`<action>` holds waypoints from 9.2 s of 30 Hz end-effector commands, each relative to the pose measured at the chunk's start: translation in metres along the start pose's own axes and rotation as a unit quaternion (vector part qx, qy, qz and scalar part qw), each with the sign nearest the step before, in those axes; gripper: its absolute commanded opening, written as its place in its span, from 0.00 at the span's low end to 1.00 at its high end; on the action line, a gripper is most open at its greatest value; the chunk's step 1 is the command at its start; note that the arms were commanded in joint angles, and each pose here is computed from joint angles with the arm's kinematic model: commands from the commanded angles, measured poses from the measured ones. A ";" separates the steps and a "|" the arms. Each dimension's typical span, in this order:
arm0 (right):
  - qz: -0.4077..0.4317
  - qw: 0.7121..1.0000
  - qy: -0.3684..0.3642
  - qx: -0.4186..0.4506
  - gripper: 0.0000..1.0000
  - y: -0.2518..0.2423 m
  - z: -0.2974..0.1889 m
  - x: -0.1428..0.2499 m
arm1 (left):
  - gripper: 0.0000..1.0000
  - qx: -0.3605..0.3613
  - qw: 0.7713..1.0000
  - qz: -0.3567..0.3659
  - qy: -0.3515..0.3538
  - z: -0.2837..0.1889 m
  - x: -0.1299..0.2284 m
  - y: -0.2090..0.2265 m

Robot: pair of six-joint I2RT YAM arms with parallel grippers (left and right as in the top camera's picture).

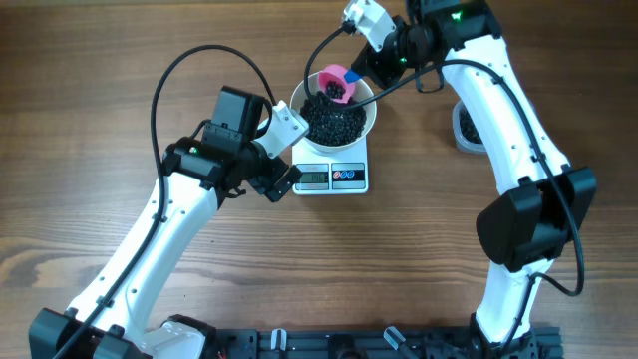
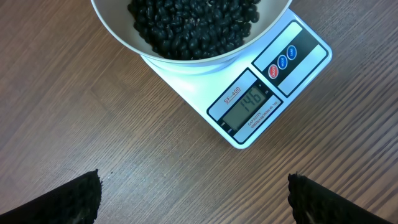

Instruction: Scoop item into bowl and weigh 150g on scale

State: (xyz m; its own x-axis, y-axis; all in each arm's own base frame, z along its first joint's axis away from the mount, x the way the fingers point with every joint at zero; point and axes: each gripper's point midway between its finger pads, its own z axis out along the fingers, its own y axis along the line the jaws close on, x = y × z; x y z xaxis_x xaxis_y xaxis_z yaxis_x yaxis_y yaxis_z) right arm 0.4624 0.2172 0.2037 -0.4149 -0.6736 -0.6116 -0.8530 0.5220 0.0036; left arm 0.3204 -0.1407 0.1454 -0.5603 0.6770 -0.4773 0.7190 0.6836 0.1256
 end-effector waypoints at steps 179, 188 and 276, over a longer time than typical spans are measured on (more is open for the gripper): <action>0.052 0.993 -0.095 -0.057 0.04 0.003 -0.043 -0.027 | 1.00 0.005 1.000 0.009 -0.005 -0.002 0.000 -0.002; 0.091 0.988 -0.107 -0.071 0.04 -0.006 -0.053 -0.020 | 1.00 0.005 1.000 0.008 -0.005 -0.002 0.000 -0.002; 0.579 0.783 -0.222 0.050 0.04 -0.107 -0.235 0.056 | 1.00 0.005 1.000 0.008 -0.005 -0.002 0.000 -0.002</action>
State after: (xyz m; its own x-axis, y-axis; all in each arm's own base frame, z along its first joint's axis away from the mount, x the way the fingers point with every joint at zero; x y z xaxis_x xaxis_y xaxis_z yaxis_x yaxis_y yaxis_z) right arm 0.4547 0.0061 0.3504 -0.7456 0.4490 -0.4924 -0.0253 0.7194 0.6942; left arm 0.3203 -0.1407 0.1454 -0.5602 0.6773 -0.4769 0.7192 0.6833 0.1257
